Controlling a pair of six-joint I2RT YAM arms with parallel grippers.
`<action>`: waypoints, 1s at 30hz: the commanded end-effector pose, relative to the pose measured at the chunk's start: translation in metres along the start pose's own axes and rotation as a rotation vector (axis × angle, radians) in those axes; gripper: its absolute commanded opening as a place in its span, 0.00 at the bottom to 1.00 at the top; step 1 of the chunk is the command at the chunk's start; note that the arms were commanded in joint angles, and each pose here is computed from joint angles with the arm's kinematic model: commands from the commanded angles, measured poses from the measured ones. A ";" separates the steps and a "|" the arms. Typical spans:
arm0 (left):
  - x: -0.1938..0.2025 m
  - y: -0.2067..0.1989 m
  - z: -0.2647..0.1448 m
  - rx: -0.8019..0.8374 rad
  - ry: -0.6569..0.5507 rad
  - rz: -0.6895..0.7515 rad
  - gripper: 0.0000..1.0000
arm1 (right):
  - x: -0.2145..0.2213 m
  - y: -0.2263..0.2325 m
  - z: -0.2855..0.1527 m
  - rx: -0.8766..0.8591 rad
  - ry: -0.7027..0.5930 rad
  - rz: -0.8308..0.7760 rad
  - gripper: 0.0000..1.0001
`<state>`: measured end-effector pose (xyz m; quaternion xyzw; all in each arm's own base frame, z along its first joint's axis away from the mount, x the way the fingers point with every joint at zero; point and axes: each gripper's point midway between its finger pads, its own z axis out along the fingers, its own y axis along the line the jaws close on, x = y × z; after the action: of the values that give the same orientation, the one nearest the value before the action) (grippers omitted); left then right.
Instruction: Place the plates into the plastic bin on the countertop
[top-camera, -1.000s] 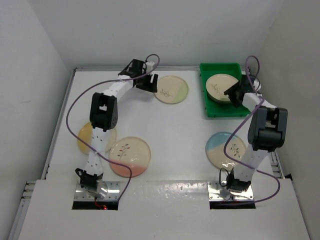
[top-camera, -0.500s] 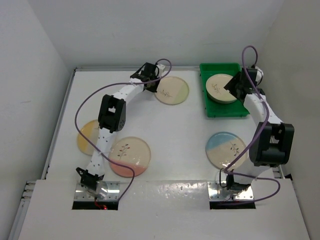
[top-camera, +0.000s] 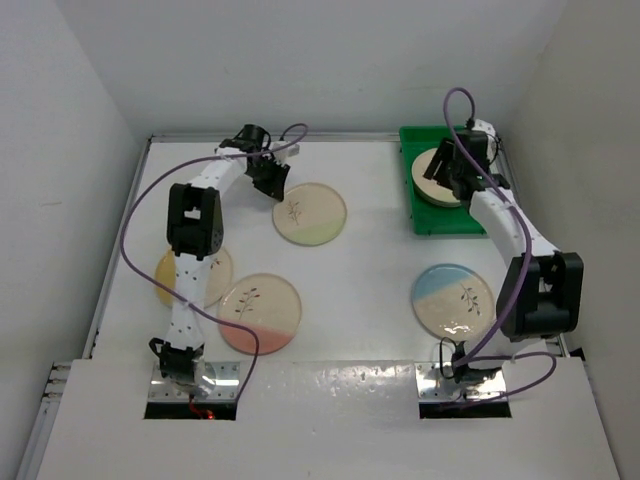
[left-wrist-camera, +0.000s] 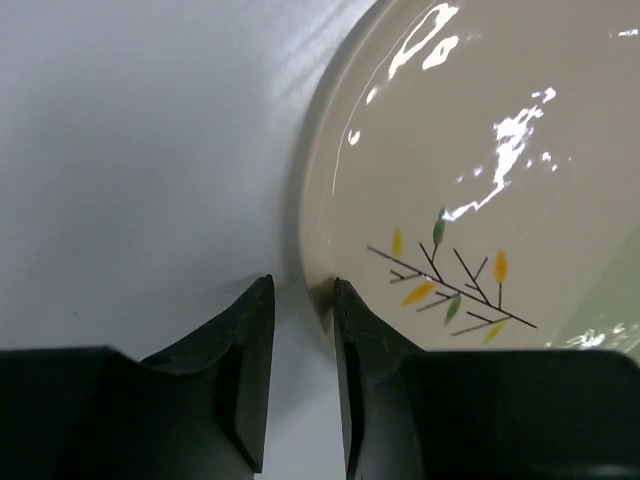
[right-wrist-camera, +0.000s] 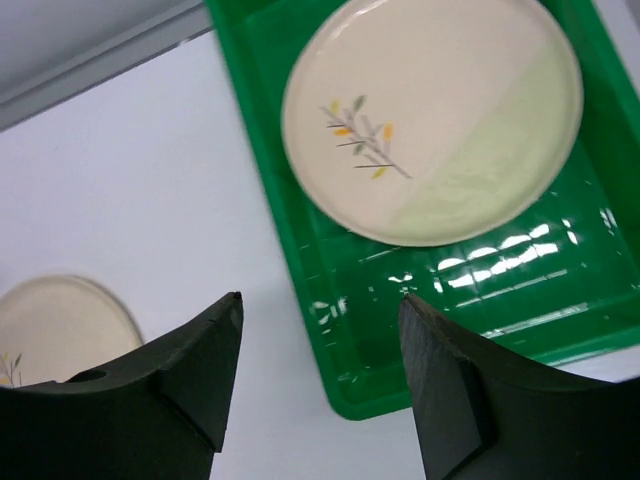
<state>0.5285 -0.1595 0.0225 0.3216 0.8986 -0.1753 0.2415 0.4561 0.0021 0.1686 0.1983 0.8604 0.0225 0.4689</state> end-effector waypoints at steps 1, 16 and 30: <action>0.087 -0.029 0.012 0.120 0.282 -0.048 0.32 | -0.028 0.047 -0.014 -0.112 -0.092 -0.148 0.64; -0.051 -0.086 -0.087 0.134 -0.144 0.327 0.00 | 0.143 0.172 -0.005 -0.795 0.528 -0.352 0.81; -0.049 -0.103 -0.086 0.130 -0.148 0.312 0.00 | 0.227 0.195 -0.002 -0.968 0.750 -0.095 0.65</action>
<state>0.4581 -0.2188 0.1202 0.4575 0.8164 -0.2151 0.2792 0.4133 0.2466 0.0204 -0.0943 0.8914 0.4075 0.1745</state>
